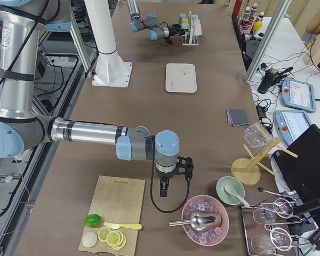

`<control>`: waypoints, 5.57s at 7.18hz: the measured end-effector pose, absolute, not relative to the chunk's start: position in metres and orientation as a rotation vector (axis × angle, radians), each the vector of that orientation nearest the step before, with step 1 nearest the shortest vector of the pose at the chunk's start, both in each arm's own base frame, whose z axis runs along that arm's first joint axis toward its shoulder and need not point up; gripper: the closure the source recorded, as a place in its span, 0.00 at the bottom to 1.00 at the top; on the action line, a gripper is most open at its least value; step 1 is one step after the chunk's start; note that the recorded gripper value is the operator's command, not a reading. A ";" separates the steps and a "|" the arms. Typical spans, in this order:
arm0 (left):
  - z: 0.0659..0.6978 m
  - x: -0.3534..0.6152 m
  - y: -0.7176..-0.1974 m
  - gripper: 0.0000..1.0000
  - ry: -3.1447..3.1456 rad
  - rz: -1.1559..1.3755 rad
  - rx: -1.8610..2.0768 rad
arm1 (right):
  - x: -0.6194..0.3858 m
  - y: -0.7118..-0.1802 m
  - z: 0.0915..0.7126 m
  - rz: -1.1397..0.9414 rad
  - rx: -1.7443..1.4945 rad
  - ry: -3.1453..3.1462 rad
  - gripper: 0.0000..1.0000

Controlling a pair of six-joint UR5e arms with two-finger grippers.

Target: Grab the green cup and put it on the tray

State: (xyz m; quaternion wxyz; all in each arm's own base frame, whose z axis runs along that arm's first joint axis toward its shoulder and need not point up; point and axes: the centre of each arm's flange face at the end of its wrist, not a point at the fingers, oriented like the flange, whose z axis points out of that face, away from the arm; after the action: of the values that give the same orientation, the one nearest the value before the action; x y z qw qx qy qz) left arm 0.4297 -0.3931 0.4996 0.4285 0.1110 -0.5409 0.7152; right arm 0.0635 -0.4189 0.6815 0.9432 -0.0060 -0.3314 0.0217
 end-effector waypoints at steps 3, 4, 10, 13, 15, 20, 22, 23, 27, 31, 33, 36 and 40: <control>0.481 0.430 -0.393 0.97 -1.367 1.799 0.333 | 0.061 -0.424 0.686 0.040 -0.022 -0.665 0.00; 0.473 0.428 -0.392 0.97 -1.384 1.789 0.347 | 0.060 -0.424 0.685 0.038 -0.020 -0.668 0.00; 0.459 0.404 -0.390 0.99 -1.385 1.768 0.366 | 0.060 -0.421 0.687 0.040 -0.026 -0.676 0.00; 0.441 0.382 -0.382 0.99 -1.361 1.725 0.436 | 0.060 -0.421 0.688 0.040 -0.027 -0.674 0.00; 0.430 0.362 -0.373 0.98 -1.346 1.699 0.484 | 0.060 -0.421 0.688 0.040 -0.028 -0.676 0.00; 0.390 0.351 -0.352 0.98 -1.211 1.546 0.772 | 0.060 -0.421 0.688 0.039 -0.028 -0.676 0.00; 0.384 0.357 -0.346 1.00 -1.065 1.515 0.904 | 0.060 -0.421 0.688 0.039 -0.028 -0.677 0.00; 0.377 0.357 -0.345 1.00 -0.998 1.496 0.966 | 0.060 -0.421 0.688 0.039 -0.028 -0.677 0.00; 0.342 0.342 -0.339 1.00 -0.796 1.403 1.166 | 0.060 -0.421 0.688 0.039 -0.028 -0.678 0.00; 0.343 0.323 -0.361 1.00 -0.539 1.377 1.192 | 0.060 -0.421 0.688 0.039 -0.028 -0.678 0.00; 0.344 0.325 -0.360 1.00 -0.366 1.194 1.213 | 0.060 -0.421 0.688 0.040 -0.029 -0.678 0.00; 0.356 0.340 -0.349 1.00 -0.053 0.977 1.192 | 0.060 -0.421 0.688 0.040 -0.029 -0.677 0.00; 0.306 0.417 -0.368 1.00 0.154 0.939 1.226 | 0.059 -0.422 0.687 0.040 -0.027 -0.679 0.00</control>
State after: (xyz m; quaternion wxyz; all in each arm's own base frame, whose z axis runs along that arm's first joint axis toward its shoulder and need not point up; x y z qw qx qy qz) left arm 0.4167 -0.3679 0.3064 0.7136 0.5534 0.0693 0.4240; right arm 0.0595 -0.4218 0.6871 0.9426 -0.0132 -0.3330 0.0197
